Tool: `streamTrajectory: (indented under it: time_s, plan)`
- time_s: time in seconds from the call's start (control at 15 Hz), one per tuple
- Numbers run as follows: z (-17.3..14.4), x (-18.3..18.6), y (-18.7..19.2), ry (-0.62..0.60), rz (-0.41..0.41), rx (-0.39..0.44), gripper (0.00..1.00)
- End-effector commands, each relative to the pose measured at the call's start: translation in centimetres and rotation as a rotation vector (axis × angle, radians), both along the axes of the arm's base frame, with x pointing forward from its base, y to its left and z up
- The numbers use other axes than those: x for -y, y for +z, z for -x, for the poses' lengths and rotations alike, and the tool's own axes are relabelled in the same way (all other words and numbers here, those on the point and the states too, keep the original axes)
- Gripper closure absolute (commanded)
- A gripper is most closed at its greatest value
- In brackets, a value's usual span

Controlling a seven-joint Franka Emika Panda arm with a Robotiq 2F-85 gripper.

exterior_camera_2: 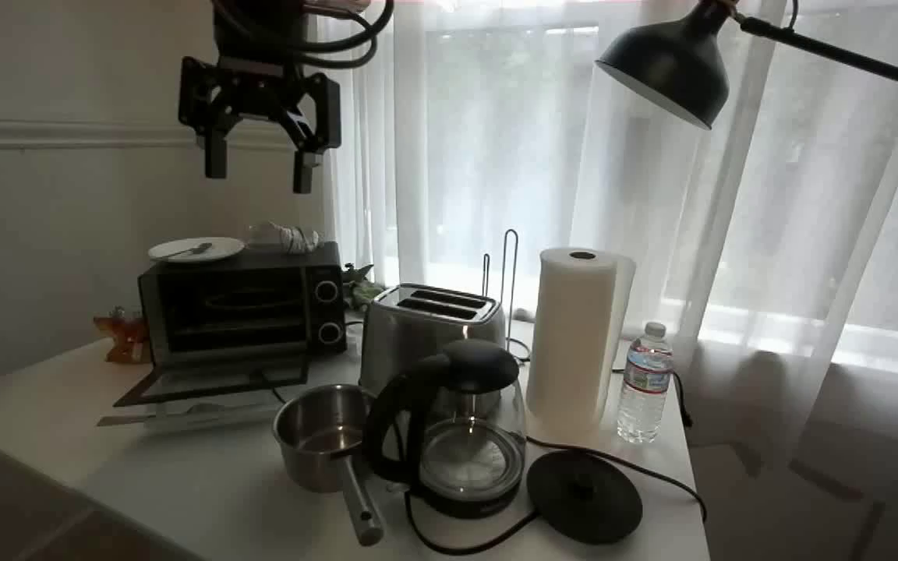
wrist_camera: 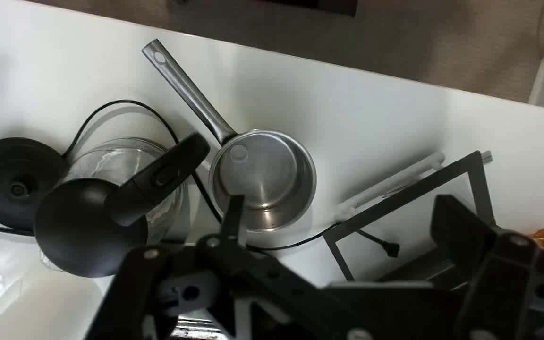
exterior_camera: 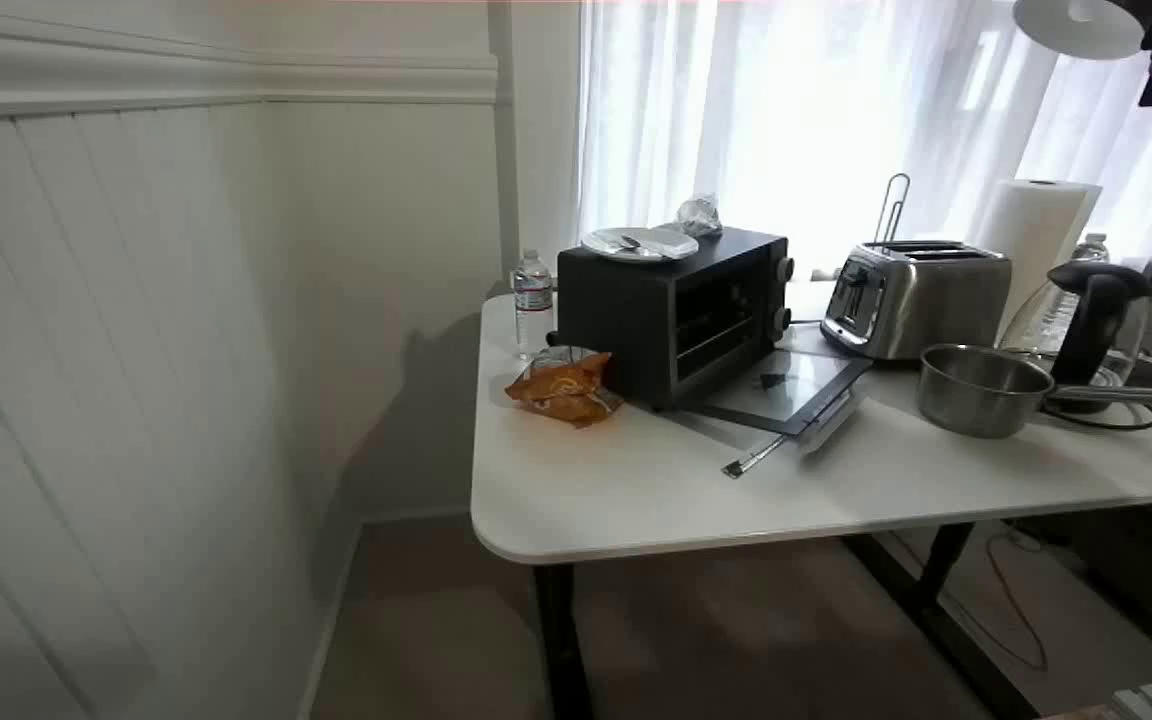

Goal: Put the pot behind the toaster

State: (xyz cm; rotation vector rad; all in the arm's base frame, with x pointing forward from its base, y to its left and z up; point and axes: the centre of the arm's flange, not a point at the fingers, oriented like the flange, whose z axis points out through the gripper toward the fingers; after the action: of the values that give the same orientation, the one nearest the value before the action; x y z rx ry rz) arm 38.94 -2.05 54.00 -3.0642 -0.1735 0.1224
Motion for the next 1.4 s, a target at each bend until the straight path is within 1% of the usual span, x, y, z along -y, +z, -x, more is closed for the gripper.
streamTrajectory:
  time_s: [0.0,0.93,1.0,1.13,1.27,1.33]
  plan:
    - [0.0,0.0,0.0,0.000,0.000,0.000,0.00]
    - [0.0,0.0,0.0,0.000,0.000,0.001,0.00]
    - [0.0,-0.4,-0.6,0.023,-0.011,-0.001,0.00]
    - [0.0,-1.0,-1.7,0.071,-0.003,0.000,0.00]
    - [0.0,-1.8,-3.4,0.138,-0.007,0.005,0.00]
    - [-0.2,-2.1,-4.4,0.180,0.004,0.021,0.00]
